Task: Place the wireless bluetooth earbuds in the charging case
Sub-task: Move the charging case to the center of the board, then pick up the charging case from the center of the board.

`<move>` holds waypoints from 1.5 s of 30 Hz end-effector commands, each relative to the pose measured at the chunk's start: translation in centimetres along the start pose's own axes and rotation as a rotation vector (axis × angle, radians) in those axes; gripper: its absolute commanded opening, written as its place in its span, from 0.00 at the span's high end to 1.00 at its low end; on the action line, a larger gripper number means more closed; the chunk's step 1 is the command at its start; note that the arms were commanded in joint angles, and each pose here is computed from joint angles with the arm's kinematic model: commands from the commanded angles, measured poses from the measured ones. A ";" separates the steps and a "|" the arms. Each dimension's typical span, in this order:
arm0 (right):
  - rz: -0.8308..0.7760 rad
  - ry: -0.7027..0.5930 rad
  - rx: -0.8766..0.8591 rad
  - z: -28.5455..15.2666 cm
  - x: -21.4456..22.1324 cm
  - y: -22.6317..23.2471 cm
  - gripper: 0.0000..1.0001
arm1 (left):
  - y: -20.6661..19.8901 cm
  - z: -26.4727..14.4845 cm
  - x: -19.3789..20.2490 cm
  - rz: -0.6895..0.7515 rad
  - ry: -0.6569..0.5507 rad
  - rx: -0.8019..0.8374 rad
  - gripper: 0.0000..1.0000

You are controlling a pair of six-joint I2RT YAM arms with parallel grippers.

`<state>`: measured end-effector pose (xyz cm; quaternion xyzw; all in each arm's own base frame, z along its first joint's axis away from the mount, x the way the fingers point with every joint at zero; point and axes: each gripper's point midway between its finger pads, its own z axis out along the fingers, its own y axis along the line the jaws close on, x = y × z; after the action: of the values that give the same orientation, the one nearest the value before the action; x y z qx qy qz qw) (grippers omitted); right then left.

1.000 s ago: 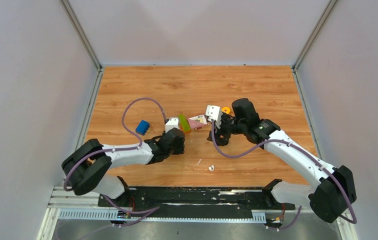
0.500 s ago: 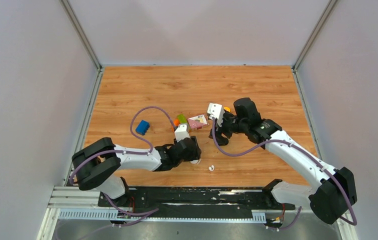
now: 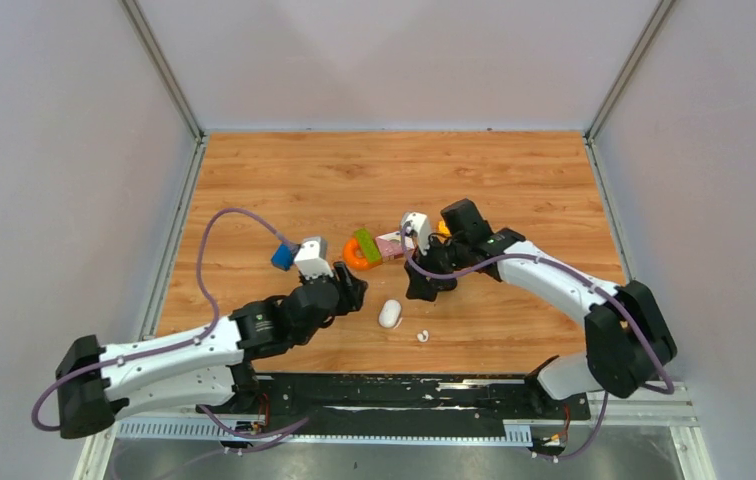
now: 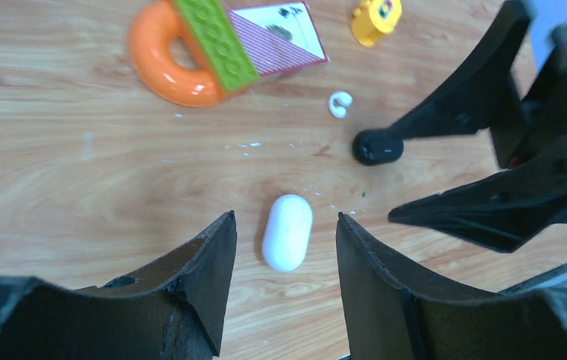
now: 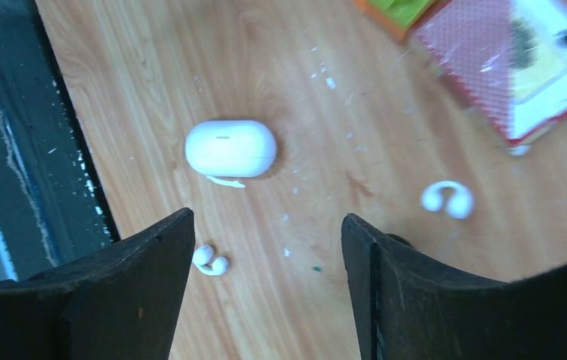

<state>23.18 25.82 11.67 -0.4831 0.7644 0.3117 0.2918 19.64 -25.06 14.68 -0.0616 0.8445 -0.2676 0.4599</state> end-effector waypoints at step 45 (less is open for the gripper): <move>0.033 0.482 0.054 14.1 3.8 2.1 0.24 | 6.7 -7.4 -6.9 0.063 -0.206 -0.118 0.44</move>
<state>19.61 35.28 3.13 -0.5048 0.8221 0.2561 0.0605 18.38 -13.90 18.86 -0.0838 0.8167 -0.1859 0.5399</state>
